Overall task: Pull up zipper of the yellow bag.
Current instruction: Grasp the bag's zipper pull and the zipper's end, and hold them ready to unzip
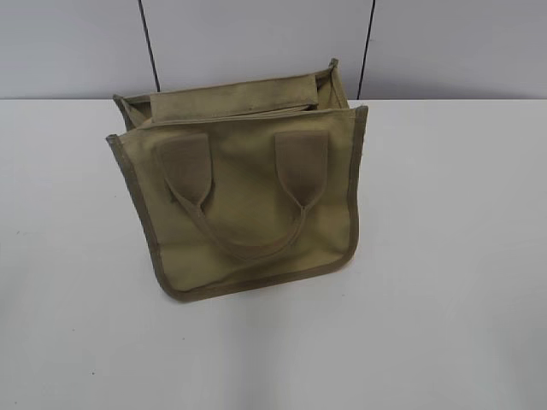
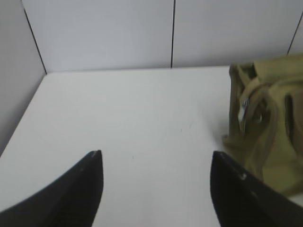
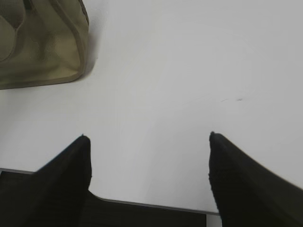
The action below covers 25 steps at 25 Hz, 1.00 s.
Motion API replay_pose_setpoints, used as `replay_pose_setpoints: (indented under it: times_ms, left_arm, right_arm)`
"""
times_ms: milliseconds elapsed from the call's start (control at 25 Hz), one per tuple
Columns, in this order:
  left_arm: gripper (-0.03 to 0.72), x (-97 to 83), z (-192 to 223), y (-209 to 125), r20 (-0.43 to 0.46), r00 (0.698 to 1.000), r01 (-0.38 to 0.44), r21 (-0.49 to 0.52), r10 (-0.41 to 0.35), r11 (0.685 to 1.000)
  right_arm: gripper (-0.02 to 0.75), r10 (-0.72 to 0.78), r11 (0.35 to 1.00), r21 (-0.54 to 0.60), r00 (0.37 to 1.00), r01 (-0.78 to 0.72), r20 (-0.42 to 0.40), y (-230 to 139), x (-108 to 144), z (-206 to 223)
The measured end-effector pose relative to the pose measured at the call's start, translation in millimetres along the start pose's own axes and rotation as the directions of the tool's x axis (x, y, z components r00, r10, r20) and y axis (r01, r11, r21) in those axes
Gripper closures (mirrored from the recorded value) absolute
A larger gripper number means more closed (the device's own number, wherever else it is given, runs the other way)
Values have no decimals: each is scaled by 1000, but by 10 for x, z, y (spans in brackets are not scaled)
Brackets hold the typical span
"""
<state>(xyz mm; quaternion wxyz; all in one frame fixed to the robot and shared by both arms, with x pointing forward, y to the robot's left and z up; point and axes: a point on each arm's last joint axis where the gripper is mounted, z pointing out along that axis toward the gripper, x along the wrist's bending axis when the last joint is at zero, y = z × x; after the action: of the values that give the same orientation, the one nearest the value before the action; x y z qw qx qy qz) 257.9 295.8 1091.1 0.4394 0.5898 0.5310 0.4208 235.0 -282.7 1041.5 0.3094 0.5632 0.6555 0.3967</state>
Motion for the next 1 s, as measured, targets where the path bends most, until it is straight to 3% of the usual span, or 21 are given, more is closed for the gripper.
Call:
replay_pose_setpoints:
  times_ms: [280, 520, 680, 840, 1000]
  left_arm:
    - [177, 68, 635, 113, -27, 999, 36, -122, -39, 992]
    - [199, 137, 1213, -312, -82, 994, 65, -159, -79, 985]
    - [209, 156, 1488, -491, -96, 993, 61, -121, -73, 991]
    - [211, 82, 1806, -623, -12, 997, 80, -89, -82, 993]
    - [214, -78, 2066, -790, 157, 987, 52, -86, -38, 995]
  right_arm:
    - [174, 0, 1000, 0, 1000, 0, 0, 0, 0, 0]
    - [174, 0, 1000, 0, 1000, 0, 0, 0, 0, 0]
    - [174, 0, 1000, 0, 1000, 0, 0, 0, 0, 0]
    - [174, 0, 1000, 0, 1000, 0, 0, 0, 0, 0]
    - [174, 0, 1000, 0, 1000, 0, 1, 0, 0, 0]
